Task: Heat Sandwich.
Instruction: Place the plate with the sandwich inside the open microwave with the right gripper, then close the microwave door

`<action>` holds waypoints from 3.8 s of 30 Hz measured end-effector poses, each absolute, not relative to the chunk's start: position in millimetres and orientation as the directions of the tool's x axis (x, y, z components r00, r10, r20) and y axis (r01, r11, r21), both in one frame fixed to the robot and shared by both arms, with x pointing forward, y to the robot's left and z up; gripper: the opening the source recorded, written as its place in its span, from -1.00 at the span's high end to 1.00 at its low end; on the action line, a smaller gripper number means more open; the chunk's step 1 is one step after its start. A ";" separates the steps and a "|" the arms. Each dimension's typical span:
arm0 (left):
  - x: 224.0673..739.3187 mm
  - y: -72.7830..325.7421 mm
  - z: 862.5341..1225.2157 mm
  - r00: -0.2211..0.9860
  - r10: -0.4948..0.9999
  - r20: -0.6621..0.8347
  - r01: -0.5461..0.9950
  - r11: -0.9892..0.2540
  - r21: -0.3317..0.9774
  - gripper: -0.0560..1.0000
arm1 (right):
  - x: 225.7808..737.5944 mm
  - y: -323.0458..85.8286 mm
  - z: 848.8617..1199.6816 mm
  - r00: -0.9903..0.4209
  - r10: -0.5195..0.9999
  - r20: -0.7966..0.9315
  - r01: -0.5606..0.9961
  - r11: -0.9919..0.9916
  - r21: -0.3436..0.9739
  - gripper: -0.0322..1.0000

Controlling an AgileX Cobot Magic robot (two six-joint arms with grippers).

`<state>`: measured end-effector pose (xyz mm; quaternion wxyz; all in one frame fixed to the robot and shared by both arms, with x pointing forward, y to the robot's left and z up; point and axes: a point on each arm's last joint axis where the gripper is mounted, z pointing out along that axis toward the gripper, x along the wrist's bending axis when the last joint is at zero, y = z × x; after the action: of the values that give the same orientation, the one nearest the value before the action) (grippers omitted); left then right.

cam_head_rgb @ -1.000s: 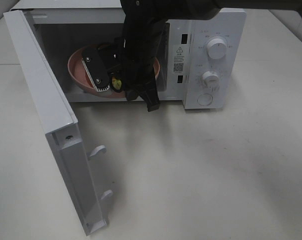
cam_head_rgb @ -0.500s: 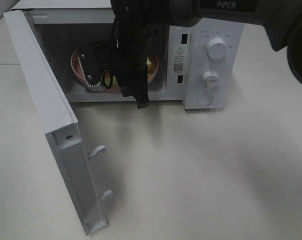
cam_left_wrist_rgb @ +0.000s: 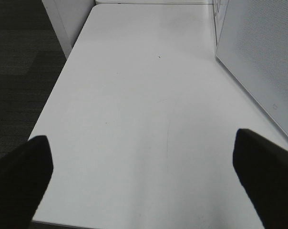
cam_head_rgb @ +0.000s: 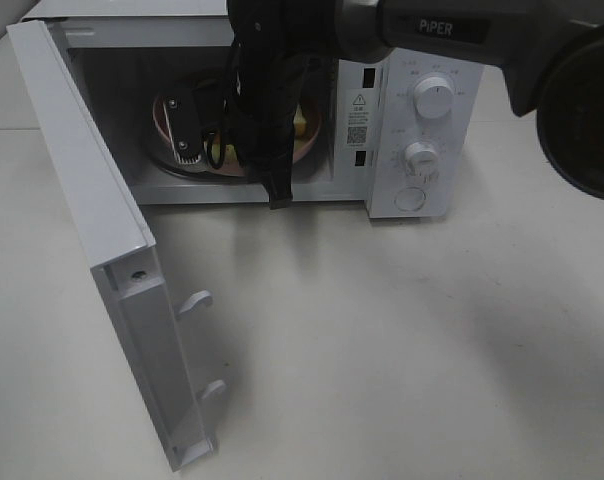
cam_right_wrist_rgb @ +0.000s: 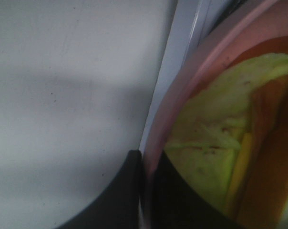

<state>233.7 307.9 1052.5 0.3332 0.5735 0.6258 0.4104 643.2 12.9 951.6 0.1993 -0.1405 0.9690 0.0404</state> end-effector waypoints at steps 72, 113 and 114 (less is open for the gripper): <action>233.7 307.9 1052.5 -0.120 0.991 0.054 0.444 0.005 0.896 -0.95 | 597.5 -19.5 954.9 -0.856 -0.085 -0.509 -0.206 0.961 0.186 -0.55; 233.7 307.9 1052.5 -0.120 0.991 0.054 0.444 0.005 0.896 -0.95 | 484.8 -109.4 1010.3 -0.862 0.295 -0.412 0.123 0.910 0.395 -0.55; 233.7 307.9 1052.5 -0.120 0.991 0.054 0.444 0.005 0.896 -0.95 | 482.0 -111.7 1010.9 -0.859 0.314 -0.405 0.140 0.904 0.404 -0.55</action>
<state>233.7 307.9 1052.5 0.3332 0.5735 0.6258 0.4104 482.0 -111.7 1010.9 0.2370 0.1197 0.9465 0.1833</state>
